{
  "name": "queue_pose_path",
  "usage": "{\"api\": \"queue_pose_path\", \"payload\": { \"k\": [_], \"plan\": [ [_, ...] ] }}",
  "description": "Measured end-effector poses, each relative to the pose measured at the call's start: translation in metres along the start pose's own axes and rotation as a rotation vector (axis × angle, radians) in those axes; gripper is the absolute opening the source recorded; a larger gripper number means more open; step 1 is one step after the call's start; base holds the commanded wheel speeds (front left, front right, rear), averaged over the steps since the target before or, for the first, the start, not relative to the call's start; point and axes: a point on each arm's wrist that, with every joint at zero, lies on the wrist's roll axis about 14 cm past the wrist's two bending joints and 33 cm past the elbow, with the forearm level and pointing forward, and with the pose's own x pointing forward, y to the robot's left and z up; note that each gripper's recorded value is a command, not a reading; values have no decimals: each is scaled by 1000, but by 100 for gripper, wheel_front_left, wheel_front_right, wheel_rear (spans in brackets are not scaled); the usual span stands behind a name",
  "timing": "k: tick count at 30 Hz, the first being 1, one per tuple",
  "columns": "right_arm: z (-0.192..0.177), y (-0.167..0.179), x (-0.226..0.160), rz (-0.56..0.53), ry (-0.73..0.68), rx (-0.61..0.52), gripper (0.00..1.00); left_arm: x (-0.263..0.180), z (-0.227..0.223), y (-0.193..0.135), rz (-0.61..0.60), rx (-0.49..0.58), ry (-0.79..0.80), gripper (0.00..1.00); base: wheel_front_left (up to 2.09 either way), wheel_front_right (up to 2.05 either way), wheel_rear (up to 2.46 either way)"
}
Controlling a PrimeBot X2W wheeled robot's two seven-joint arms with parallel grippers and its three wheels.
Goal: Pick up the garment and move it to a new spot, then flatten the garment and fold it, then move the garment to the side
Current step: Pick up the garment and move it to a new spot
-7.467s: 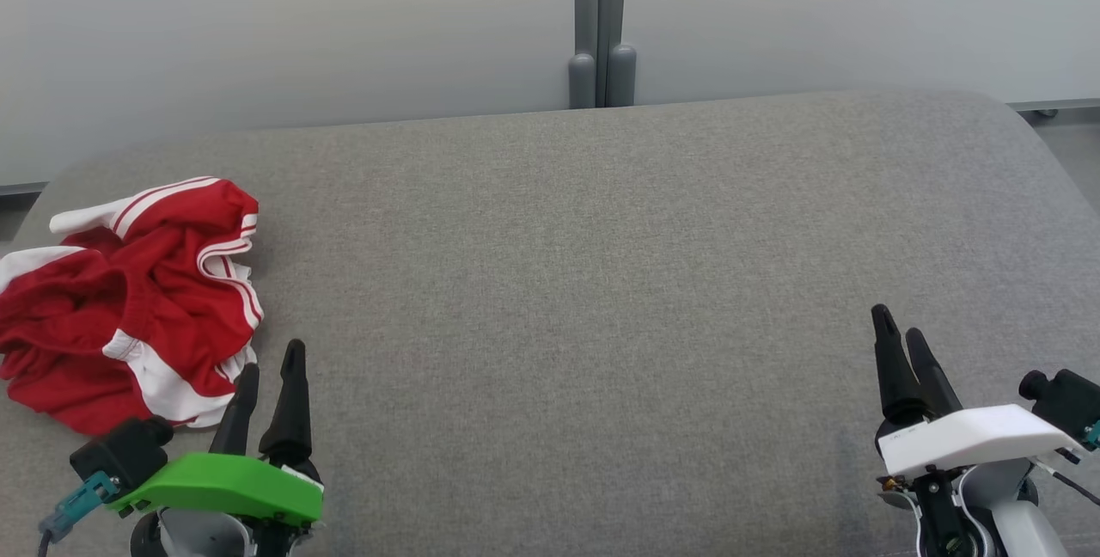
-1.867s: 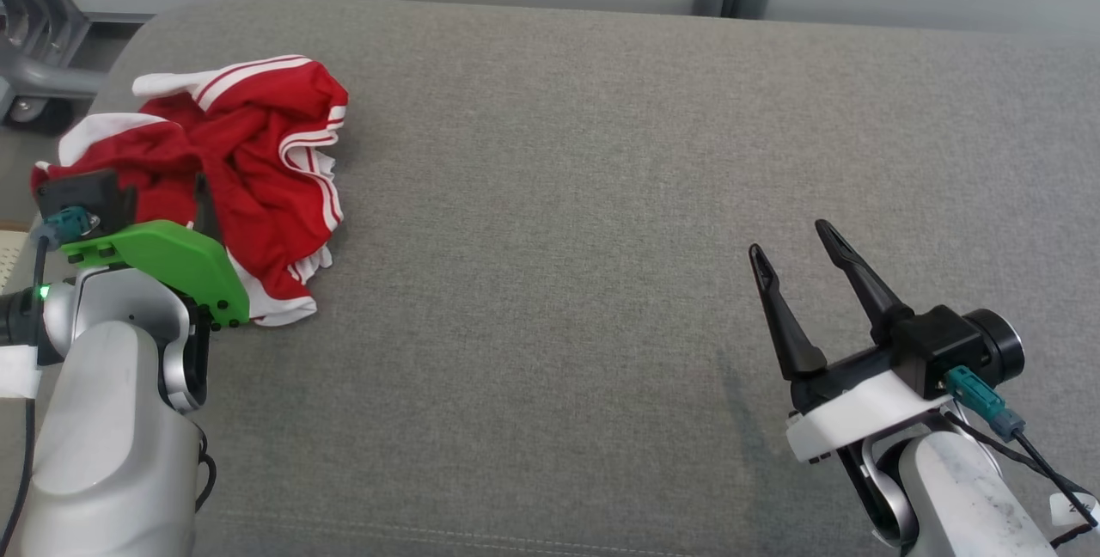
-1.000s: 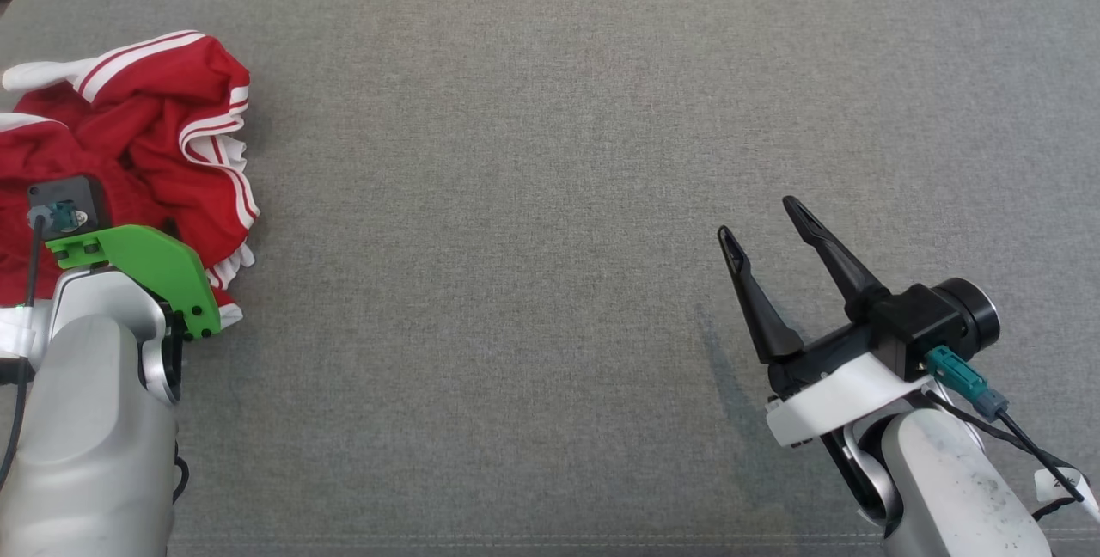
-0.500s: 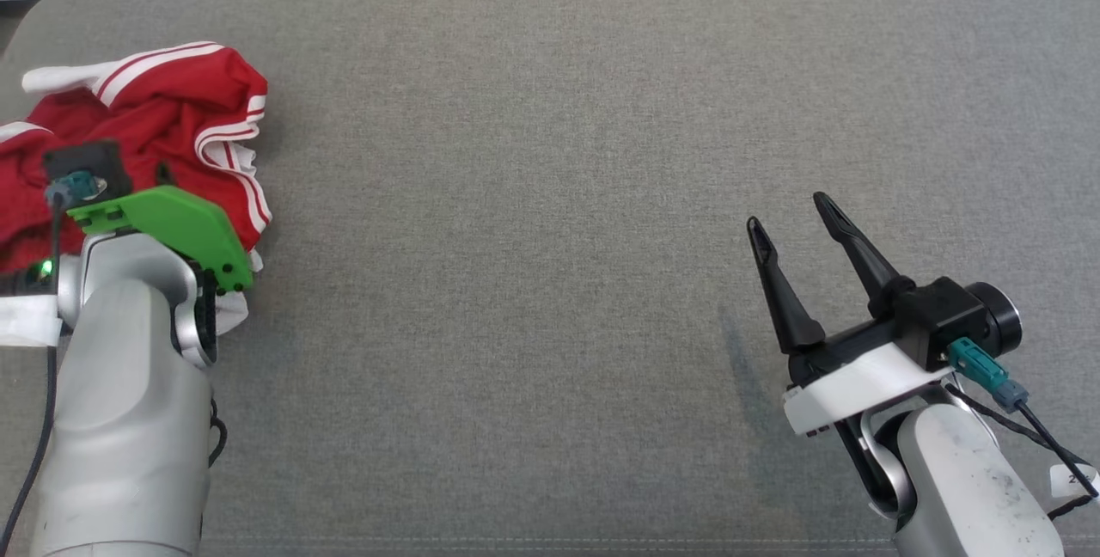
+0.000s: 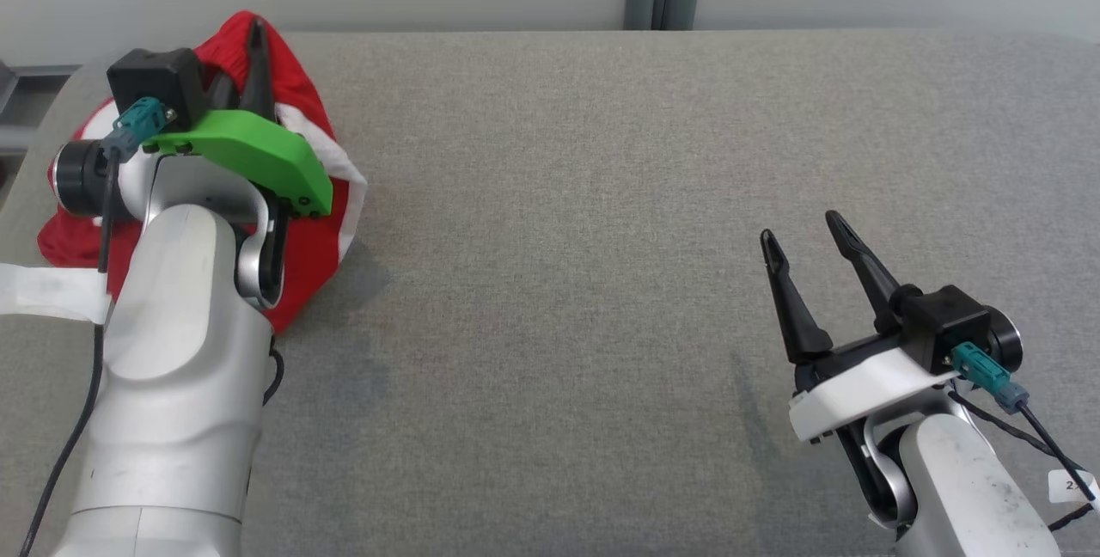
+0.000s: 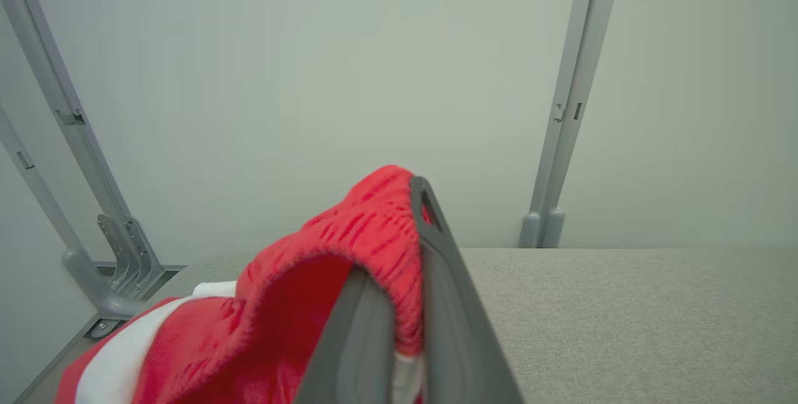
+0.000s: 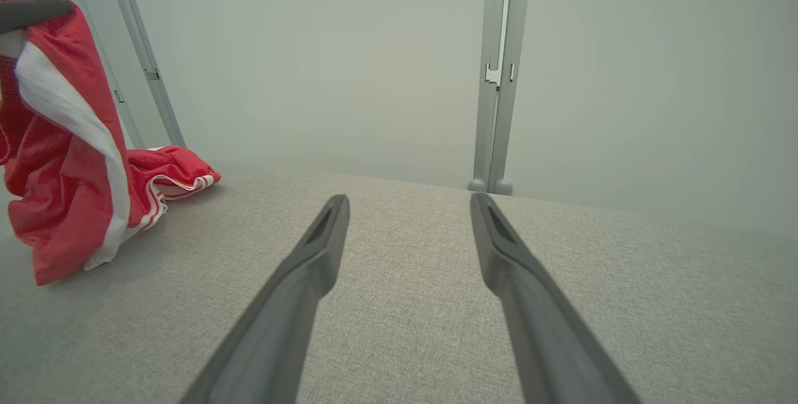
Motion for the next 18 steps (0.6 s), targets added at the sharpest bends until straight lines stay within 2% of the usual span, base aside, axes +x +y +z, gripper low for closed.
{"api": "queue_pose_path", "payload": {
  "k": [8,14,18],
  "plan": [
    [9,-7,-24,-48,-12,-7,100,0,65,-73,-249,-54,-171,0,0,0,0],
    [20,-13,-41,-94,-39,-8,100,-18,86,-158,-497,-235,-176,0,0,0,0],
    [19,-20,-58,-136,-34,-7,100,-35,91,-209,-649,-282,-153,0,0,0,0]
  ]
}}
